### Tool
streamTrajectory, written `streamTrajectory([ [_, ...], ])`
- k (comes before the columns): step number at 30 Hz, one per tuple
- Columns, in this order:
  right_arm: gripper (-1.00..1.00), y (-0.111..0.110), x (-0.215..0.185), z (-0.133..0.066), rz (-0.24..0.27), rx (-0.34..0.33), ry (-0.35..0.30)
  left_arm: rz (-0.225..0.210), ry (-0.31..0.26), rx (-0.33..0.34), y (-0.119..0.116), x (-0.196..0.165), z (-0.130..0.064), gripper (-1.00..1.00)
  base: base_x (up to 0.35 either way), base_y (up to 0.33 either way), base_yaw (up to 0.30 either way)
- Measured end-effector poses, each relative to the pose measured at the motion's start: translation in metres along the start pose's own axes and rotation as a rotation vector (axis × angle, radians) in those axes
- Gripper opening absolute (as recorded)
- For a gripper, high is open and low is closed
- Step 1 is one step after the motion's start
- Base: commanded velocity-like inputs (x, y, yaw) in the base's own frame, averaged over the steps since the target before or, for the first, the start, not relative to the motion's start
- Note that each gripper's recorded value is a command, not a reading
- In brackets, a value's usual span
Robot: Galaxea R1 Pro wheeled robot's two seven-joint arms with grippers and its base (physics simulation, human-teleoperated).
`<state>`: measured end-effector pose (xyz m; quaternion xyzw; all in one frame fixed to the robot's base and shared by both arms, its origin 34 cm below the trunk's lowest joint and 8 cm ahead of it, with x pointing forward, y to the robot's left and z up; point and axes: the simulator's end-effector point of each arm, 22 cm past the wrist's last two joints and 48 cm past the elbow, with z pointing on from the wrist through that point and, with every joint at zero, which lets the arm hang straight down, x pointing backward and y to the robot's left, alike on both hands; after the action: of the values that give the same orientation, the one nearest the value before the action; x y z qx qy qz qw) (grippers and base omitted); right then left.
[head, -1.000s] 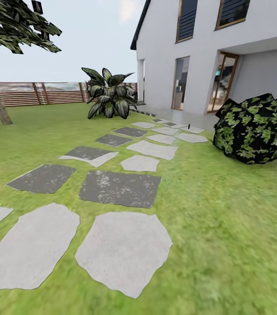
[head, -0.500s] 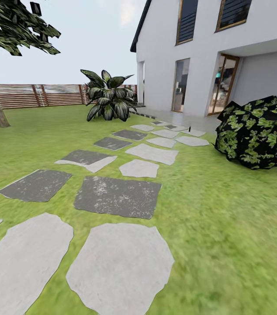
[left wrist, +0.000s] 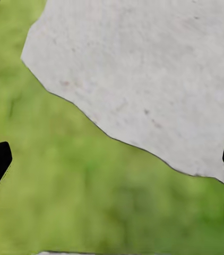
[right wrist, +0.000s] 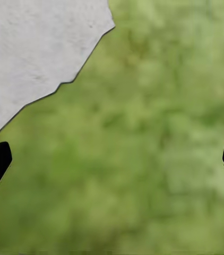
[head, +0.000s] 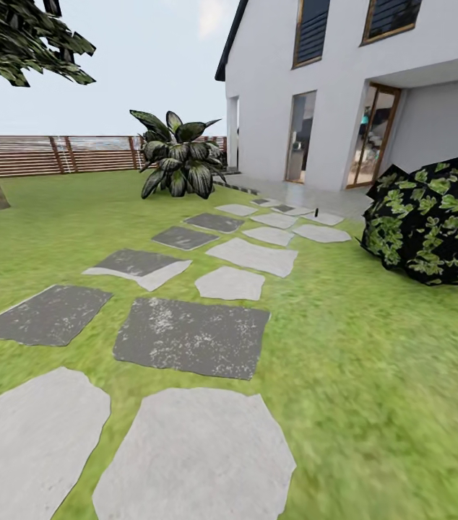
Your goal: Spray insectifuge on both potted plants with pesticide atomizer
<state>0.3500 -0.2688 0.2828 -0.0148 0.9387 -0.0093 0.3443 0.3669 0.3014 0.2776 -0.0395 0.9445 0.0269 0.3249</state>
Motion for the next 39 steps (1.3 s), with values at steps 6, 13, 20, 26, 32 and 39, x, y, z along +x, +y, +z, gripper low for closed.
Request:
streamTrajectory([
  [6, 1.00, -0.0001, 0.0000, 0.0000, 0.000, 0.000, 0.000, 0.000, -0.023, 0.000, -0.0001, -0.0052, 0.0000, 1.00, 0.339, 0.000, 0.000],
  [13, 1.00, 0.0001, 0.0000, 0.0000, 0.000, 0.000, 0.000, 0.000, -0.038, 0.000, 0.0002, -0.0085, -0.0001, 1.00, 0.339, 0.000, 0.000],
  [20, 1.00, 0.0000, 0.0000, 0.0000, 0.000, 0.000, 0.000, 0.000, -0.041, 0.000, 0.0000, -0.0092, 0.0000, 1.00, 0.339, 0.000, 0.000],
  [26, 1.00, 0.0000, 0.0000, 0.0000, 0.000, 0.000, 0.000, 0.001, -0.041, 0.001, -0.0008, -0.0091, -0.0002, 1.00, 0.339, 0.000, 0.000],
  [32, 1.00, 0.0001, 0.0000, 0.0000, 0.000, 0.000, 0.000, 0.001, -0.041, 0.001, -0.0007, -0.0090, -0.0002, 1.00, 0.339, 0.000, 0.000],
  [39, 1.00, 0.0002, 0.0000, 0.0000, 0.000, 0.000, 0.000, 0.001, -0.041, 0.000, -0.0003, -0.0090, -0.0002, 1.00, 0.339, 0.000, 0.000],
])
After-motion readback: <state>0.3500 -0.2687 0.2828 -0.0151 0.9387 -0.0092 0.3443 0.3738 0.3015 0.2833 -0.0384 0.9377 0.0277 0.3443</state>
